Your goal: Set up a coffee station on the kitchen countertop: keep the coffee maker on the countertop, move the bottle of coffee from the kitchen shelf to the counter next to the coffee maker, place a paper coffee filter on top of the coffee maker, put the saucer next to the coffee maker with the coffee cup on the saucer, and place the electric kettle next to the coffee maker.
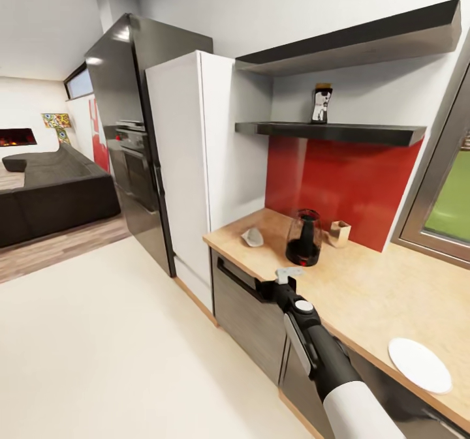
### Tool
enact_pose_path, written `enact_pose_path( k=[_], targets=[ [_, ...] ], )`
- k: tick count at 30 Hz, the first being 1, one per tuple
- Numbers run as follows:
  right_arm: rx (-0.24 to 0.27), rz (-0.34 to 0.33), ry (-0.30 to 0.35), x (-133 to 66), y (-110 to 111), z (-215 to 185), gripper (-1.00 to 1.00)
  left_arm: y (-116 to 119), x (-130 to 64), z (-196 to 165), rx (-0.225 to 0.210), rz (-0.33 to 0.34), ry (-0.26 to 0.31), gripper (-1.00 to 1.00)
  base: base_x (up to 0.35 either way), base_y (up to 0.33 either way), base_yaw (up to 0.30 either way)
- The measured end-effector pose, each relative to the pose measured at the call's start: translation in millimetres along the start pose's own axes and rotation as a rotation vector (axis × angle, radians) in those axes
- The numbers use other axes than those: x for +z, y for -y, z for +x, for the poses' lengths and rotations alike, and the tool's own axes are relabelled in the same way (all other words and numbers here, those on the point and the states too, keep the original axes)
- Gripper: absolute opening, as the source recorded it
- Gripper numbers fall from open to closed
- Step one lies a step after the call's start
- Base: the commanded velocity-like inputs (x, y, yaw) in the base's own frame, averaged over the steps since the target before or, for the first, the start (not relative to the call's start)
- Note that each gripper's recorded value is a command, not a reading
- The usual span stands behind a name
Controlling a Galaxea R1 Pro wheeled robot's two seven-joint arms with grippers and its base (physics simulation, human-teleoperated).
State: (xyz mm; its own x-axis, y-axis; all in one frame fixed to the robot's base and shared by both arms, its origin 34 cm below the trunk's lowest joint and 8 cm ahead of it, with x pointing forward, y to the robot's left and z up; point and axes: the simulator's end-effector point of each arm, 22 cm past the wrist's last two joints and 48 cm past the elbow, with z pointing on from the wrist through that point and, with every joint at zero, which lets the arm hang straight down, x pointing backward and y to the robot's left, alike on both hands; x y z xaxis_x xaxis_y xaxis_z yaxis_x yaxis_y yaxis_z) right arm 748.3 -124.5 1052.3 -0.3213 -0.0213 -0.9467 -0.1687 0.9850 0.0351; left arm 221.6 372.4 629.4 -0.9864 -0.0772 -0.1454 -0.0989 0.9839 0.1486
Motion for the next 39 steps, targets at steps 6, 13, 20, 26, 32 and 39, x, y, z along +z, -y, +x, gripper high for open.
enact_pose_path(
  k=[6,13,20,26,32,39],
  targets=[
    [0.0,0.0,-0.003,0.2,0,1,1.0,0,0.0,0,0.001,0.0,0.0,1.0,0.336,0.116,0.0],
    [0.001,0.001,-0.004,0.3,0,2,1.0,0,0.0,0,0.0,0.0,0.0,1.0,0.336,0.084,0.0],
    [0.001,0.0,-0.055,3.4,0,27,1.0,0,0.0,0,0.0,0.0,0.0,1.0,0.336,0.012,0.0],
    [0.0,0.001,-0.062,3.9,0,32,1.0,1,0.0,0,0.001,0.002,-0.001,1.0,0.325,0.001,0.0],
    [0.001,0.005,-0.06,4.4,3,31,1.0,1,0.2,1,0.004,0.002,-0.007,1.0,0.108,0.0,0.0],
    [-0.006,0.014,-0.063,3.9,9,33,1.0,0,0.1,2,0.004,0.001,-0.01,1.0,0.104,0.006,0.0]
  ],
)
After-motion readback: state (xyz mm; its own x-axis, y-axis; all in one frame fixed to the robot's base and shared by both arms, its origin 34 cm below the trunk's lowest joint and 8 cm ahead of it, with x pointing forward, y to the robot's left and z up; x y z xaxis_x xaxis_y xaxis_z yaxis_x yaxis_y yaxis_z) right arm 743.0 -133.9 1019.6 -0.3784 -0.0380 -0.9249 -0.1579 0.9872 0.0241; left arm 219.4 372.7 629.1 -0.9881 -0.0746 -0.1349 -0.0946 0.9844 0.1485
